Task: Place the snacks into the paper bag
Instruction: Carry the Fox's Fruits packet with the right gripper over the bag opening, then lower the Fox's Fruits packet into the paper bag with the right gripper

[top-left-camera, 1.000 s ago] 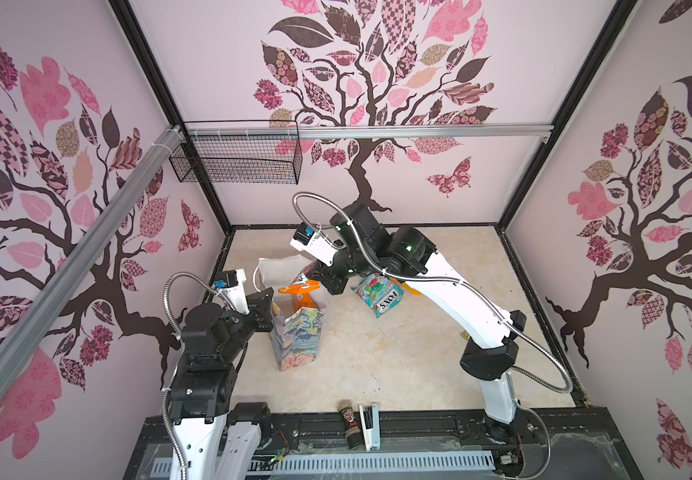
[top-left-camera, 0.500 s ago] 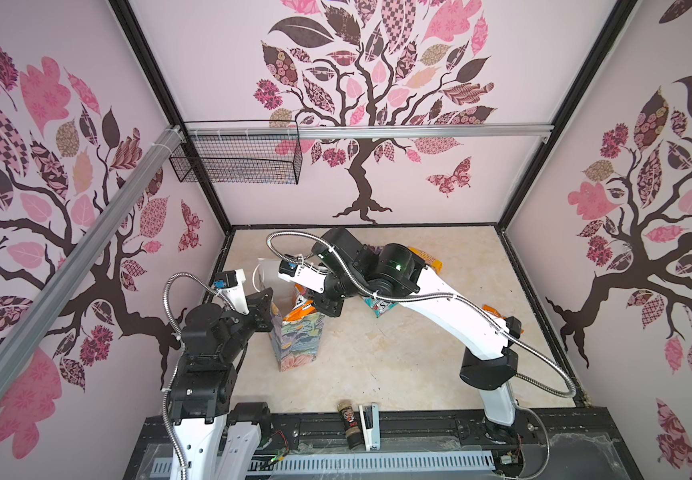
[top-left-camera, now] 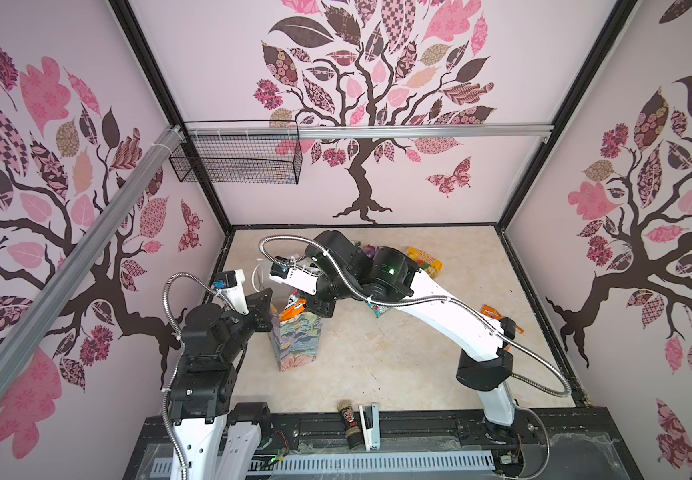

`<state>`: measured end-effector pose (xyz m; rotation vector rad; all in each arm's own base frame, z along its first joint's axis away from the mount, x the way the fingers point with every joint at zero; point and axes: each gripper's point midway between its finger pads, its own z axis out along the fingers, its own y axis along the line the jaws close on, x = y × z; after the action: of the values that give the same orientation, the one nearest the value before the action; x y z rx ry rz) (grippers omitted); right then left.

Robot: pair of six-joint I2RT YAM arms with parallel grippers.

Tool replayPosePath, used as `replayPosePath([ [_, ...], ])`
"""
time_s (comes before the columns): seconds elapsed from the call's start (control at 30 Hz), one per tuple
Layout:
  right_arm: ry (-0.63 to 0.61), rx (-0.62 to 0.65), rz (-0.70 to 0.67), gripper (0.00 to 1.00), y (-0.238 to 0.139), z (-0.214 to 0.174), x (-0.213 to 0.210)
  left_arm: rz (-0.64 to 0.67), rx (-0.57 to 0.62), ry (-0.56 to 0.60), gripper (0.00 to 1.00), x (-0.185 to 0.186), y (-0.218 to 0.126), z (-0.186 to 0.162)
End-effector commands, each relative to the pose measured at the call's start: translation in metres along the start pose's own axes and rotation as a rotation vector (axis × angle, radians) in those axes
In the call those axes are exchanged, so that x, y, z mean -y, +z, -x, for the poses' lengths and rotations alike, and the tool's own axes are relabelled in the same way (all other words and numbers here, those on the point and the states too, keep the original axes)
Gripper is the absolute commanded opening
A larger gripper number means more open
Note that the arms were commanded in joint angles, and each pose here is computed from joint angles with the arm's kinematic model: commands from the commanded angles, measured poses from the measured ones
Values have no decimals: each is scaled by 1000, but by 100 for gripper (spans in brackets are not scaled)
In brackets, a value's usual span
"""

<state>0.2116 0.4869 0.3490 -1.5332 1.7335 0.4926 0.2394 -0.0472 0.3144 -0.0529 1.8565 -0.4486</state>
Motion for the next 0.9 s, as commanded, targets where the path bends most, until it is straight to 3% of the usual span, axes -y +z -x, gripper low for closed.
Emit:
replayPosePath([
  [0.0,-7,32,0,0,14,10,0,4,6,-1,0,-3,2,-3],
  [0.3,-7,34,-33,0,31,10,8,6,8,-1,0,-3,1,-2],
  [0.53,84,23,-72,0,33,1,36,7,9,-1,0,-3,0,-3],
  [0.87,57,24,-40,0,43,0,32,8,10,0,0,-3,0,-3],
])
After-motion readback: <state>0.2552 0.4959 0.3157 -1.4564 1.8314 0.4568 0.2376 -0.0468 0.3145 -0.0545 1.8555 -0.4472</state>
